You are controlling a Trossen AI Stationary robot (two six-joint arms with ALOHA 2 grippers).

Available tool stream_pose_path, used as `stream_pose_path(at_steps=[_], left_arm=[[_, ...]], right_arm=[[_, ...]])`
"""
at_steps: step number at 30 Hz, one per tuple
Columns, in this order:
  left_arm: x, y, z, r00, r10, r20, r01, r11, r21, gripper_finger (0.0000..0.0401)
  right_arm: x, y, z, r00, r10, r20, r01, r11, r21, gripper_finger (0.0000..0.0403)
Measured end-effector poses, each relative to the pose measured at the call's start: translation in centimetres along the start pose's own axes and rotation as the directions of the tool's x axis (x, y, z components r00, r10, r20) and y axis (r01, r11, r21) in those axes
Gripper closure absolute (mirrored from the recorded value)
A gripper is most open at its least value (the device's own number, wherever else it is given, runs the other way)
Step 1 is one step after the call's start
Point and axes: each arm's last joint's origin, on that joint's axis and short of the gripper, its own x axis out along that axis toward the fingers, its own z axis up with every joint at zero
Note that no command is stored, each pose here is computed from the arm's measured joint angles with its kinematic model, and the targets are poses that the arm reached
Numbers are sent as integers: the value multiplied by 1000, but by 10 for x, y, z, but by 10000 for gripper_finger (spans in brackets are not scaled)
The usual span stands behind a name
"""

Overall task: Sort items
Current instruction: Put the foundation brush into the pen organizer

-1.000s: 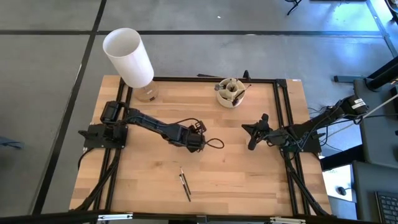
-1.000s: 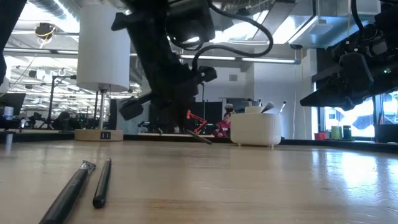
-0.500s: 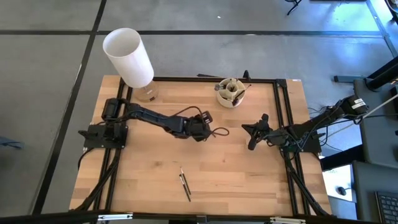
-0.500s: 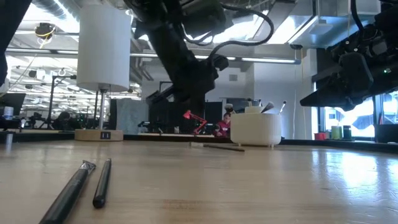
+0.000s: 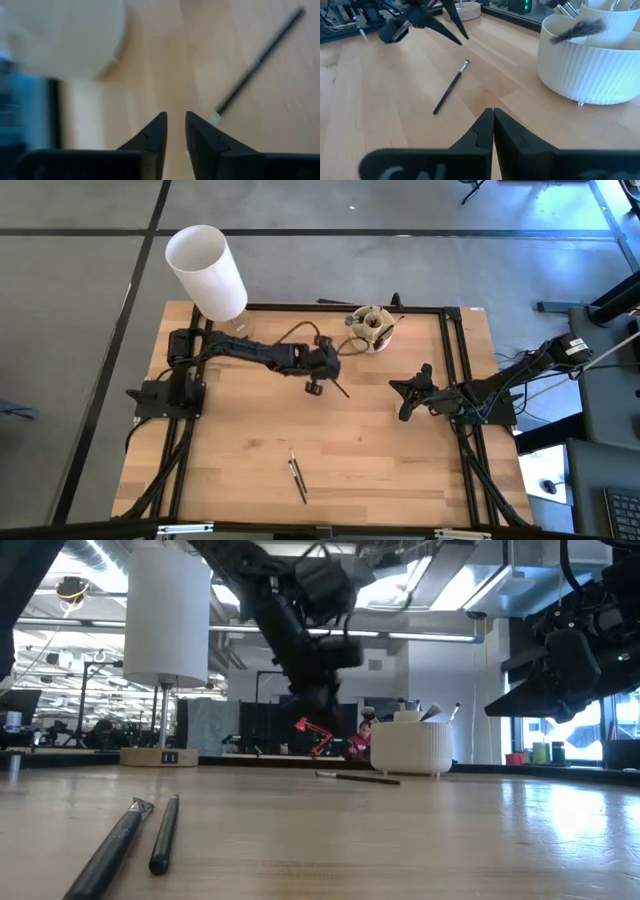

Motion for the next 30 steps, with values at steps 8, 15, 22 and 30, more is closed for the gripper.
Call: stream_pose_path(at_steps=[8, 15, 22, 30], left_arm=[[13, 32, -37, 976, -214, -40, 210, 974, -87, 267], [16, 35, -43, 967, -253, -32, 255, 960, 120, 249], [19, 16, -47, 965, -257, -49, 260, 925, 278, 259], [23, 17, -49, 973, -228, -18, 225, 937, 267, 285]], right_arm=[[0, 0, -1, 1000, 2, -8, -2, 1000, 12, 389], [0, 0, -1, 1000, 4, -8, -4, 1000, 12, 389], [0, 0, -1, 1000, 4, -9, -4, 1000, 11, 389], [0, 0, -1, 1000, 4, -9, -4, 1000, 11, 389]])
